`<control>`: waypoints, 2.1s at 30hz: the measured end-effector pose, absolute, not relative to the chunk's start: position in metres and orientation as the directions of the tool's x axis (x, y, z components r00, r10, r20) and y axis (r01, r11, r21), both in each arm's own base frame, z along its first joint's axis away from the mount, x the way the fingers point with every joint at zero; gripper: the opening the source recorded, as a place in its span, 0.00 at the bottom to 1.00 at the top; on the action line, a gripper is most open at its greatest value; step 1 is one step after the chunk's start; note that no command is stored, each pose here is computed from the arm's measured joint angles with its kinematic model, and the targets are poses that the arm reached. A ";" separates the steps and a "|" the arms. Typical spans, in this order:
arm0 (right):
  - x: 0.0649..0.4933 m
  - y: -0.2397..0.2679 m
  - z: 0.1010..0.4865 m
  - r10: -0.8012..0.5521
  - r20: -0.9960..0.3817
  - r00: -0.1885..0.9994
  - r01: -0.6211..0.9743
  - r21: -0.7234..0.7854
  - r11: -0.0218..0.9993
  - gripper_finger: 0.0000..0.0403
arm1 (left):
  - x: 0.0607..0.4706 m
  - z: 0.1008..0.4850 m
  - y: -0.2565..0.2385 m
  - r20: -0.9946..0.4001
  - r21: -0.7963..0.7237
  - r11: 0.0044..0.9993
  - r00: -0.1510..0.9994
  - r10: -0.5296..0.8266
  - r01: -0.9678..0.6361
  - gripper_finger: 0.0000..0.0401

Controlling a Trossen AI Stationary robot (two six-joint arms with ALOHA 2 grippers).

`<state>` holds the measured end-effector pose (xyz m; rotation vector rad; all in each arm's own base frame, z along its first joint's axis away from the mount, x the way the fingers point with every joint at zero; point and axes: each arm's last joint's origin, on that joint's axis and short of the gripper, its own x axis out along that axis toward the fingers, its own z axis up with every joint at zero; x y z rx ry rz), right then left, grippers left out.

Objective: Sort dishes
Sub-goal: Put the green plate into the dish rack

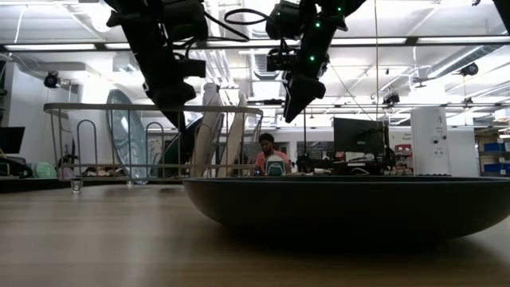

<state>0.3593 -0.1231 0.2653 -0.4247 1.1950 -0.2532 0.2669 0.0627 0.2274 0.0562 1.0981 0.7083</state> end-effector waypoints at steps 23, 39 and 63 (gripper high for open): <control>0.379 -0.123 0.312 -0.455 -0.546 0.703 -0.025 -0.659 0.752 0.45 | 0.241 0.266 0.063 -0.681 0.515 0.666 0.215 0.700 -0.539 0.26; 0.457 -0.072 0.306 -0.208 -0.480 0.852 -0.201 -0.668 0.716 0.45 | 0.196 0.318 0.119 -0.609 0.398 0.698 0.398 0.686 -0.595 0.18; 0.519 -0.078 0.248 -0.317 -0.759 0.569 -0.297 -0.549 0.781 0.45 | 0.202 0.267 0.178 -0.830 0.198 0.907 0.429 0.357 -0.373 0.18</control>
